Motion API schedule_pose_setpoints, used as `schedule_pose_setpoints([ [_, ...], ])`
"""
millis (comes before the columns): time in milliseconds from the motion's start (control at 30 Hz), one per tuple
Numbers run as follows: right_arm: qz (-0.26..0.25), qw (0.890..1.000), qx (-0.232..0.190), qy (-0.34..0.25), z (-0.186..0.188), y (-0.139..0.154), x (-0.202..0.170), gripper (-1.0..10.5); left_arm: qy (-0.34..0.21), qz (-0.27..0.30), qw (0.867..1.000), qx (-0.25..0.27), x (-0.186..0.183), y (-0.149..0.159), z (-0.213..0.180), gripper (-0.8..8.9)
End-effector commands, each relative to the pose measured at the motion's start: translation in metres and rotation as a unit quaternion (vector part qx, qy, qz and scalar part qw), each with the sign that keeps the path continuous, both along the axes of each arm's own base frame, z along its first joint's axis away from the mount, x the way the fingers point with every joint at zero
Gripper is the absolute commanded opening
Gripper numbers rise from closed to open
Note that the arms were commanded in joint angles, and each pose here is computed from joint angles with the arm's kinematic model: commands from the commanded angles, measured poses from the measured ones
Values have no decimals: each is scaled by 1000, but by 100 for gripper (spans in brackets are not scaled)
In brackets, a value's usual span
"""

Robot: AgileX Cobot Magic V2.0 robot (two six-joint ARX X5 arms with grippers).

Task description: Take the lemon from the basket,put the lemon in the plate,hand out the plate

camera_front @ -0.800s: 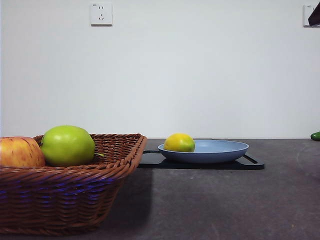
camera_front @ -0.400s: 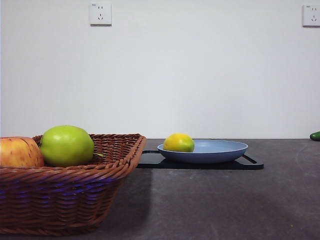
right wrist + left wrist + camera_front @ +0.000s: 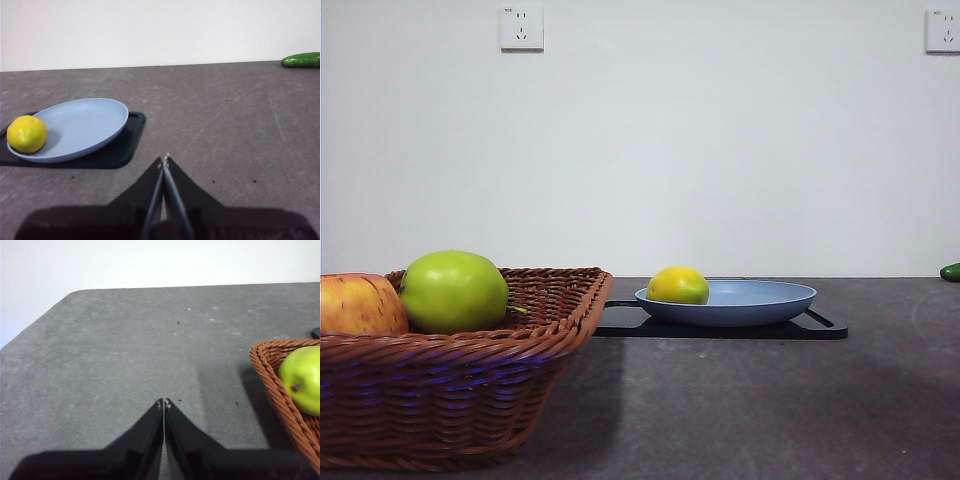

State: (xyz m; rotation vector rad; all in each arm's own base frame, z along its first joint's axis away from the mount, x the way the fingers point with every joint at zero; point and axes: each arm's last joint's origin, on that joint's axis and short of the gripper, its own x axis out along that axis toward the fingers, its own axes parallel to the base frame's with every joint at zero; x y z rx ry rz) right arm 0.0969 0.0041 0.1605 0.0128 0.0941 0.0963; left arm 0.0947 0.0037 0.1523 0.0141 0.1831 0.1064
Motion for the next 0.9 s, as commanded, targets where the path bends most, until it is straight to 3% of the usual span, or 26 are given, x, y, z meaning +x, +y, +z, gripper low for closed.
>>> schedule_pose_setpoints([
  [33,-1,1000,-1,-3,-4,0,0,11,2,3,1000,-5,0,0,-2,8],
  [300,-2,999,19,38,-11,0,-1,11,2,3,1000,-5,0,0,-2,8],
  [900,-5,999,19,32,-10,0,-1,11,2,3,1000,-5,0,0,-2,8],
])
